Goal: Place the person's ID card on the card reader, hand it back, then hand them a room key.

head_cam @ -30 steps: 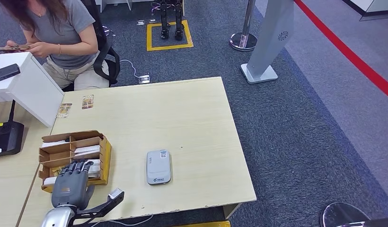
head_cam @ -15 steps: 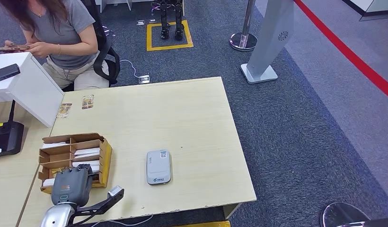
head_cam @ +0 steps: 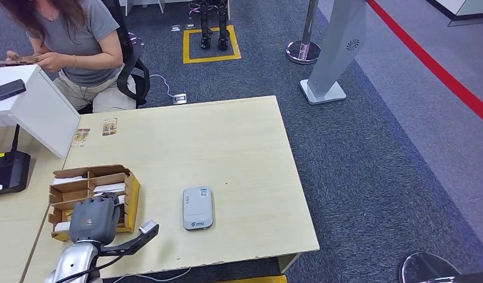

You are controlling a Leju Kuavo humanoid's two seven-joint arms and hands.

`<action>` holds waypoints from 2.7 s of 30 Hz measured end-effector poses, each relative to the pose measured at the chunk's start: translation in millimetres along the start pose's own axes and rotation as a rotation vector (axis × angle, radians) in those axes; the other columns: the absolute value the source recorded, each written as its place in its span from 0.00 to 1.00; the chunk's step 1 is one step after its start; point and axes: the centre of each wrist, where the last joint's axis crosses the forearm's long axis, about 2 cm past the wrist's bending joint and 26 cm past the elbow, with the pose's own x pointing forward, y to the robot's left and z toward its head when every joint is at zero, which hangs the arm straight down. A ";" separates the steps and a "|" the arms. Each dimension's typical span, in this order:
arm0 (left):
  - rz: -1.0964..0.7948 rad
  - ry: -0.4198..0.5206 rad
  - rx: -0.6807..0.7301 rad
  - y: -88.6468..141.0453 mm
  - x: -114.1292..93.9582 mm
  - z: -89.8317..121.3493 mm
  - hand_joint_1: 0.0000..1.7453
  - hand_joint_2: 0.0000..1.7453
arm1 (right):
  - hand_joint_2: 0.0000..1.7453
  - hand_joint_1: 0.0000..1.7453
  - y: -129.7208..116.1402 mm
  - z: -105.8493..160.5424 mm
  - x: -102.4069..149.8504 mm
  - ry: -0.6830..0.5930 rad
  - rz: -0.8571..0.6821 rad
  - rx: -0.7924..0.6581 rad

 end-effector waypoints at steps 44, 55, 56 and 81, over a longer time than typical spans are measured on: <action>-0.081 0.100 0.404 126.8 -63.1 -223.7 1.00 1.00 | 1.00 0.00 -16.4 7.9 63.1 -0.095 0.275 0.007; -0.091 -0.002 0.446 113.8 -44.4 -222.4 1.00 1.00 | 1.00 0.00 -15.8 8.1 63.8 -0.099 0.301 0.007; -0.092 -0.006 0.446 112.8 -43.2 -222.0 1.00 1.00 | 1.00 0.00 -15.7 8.1 63.8 -0.099 0.304 0.008; -0.025 -0.026 0.436 92.5 -29.5 -210.3 0.00 1.00 | 1.00 0.00 -13.9 7.8 61.3 -0.096 0.323 0.012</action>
